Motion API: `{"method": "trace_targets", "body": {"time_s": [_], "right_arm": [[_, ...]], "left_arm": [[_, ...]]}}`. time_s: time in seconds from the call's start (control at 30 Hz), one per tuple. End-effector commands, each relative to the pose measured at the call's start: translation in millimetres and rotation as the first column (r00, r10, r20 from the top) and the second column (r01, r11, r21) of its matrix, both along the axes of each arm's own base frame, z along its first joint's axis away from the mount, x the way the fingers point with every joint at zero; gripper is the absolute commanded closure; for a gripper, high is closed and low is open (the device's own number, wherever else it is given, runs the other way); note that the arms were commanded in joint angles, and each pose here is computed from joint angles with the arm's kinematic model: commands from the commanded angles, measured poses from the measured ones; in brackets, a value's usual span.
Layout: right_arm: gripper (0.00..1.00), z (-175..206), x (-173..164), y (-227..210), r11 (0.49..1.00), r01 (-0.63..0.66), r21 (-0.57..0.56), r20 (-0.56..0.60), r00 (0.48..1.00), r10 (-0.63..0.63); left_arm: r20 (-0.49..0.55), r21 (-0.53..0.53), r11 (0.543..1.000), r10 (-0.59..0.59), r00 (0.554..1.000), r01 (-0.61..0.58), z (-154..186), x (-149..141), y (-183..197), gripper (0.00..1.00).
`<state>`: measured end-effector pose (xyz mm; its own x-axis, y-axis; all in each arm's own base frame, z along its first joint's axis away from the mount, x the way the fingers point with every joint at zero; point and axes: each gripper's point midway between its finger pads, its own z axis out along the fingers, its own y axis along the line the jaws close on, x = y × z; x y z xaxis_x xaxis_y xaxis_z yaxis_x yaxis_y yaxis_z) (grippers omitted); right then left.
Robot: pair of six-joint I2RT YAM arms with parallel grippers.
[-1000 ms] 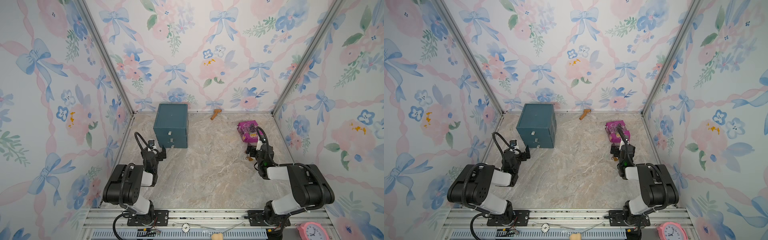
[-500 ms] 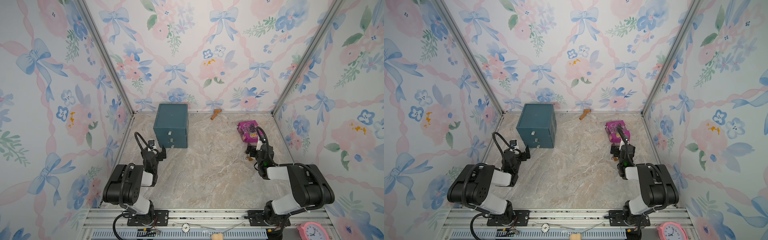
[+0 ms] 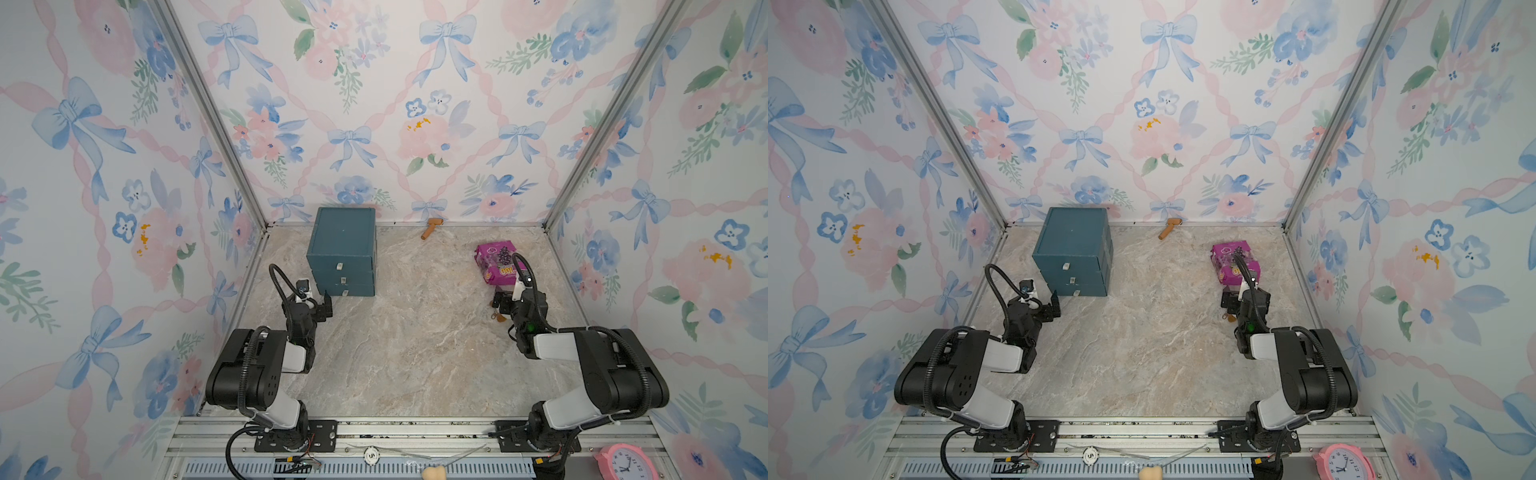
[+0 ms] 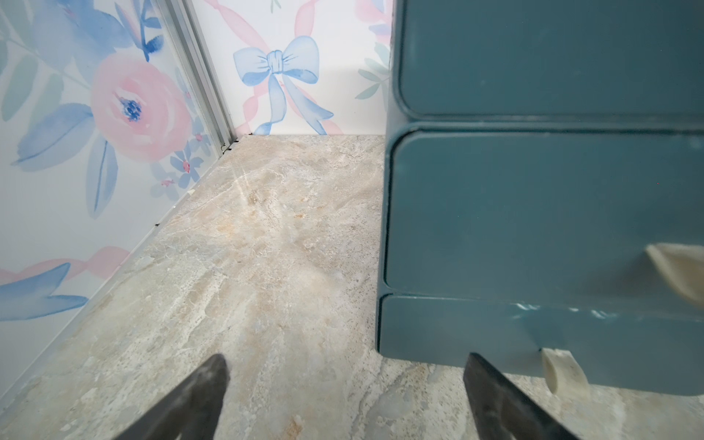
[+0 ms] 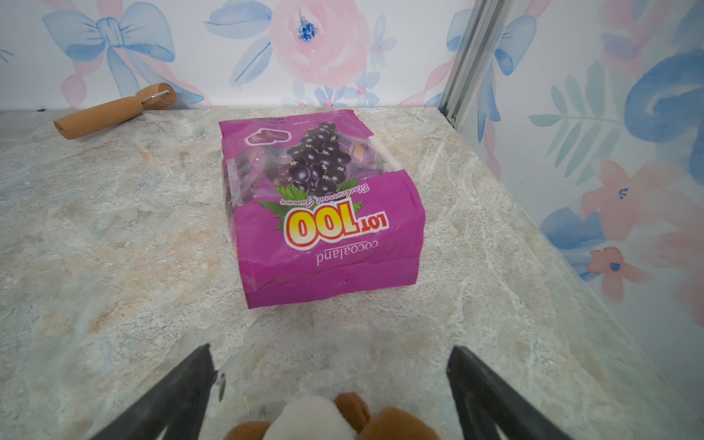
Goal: Take the mice out of the drawer
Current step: Move the storage box to the center of the board.
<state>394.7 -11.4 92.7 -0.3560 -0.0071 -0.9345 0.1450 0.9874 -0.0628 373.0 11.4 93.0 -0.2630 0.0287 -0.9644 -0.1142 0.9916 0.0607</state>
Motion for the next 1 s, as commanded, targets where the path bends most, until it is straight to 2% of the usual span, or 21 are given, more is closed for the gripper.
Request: {"method": "trace_targets", "body": {"time_s": [0.0, 0.53, 0.6, 0.67, 0.73, 0.83, 0.97], "right_arm": [[0.04, 4.2, 0.8, 0.1, 1.0, 0.005, -0.012, 0.021, 1.0, -0.005], [0.04, 10.4, 3.0, -2.4, 1.0, 0.02, -0.009, 0.023, 1.0, -0.02], [0.04, 20.5, 5.4, -2.5, 1.0, 0.021, -0.011, 0.009, 1.0, -0.021], [0.04, 37.2, 5.8, 0.8, 1.0, 0.004, -0.016, -0.015, 1.0, -0.004], [0.04, 67.6, 2.8, 3.6, 0.999, 0.012, 0.033, -0.017, 1.0, -0.011], [0.04, 109.3, -5.7, 15.6, 0.991, -0.001, 0.136, -0.039, 0.999, 0.006], [0.04, 151.4, -28.0, 43.2, 0.961, 0.026, 0.276, -0.1, 0.995, 0.002]], "left_arm": [[0.04, 0.007, 1.0, -0.015, 0.999, 0.014, 11.7, 5.1, -2.4, 0.02], [0.038, 0.007, 1.0, -0.014, 0.999, 0.014, 11.0, 4.6, -2.1, 0.02], [0.043, 0.006, 1.0, -0.018, 0.999, 0.018, 12.5, 4.7, -2.8, 0.02], [0.046, 0.02, 0.997, -0.074, 0.996, 0.073, 21.3, 12.1, -11.7, 0.02], [-0.045, 0.025, 0.992, -0.124, 0.991, 0.125, 31.9, 27.8, -23.2, 0.02], [-0.172, -0.059, 0.993, -0.109, 0.979, 0.1, 57.3, 44.5, -26.8, 0.02], [-0.204, -0.259, 0.962, -0.138, 0.969, 0.082, 114.0, 49.0, -50.0, 0.02]]}}
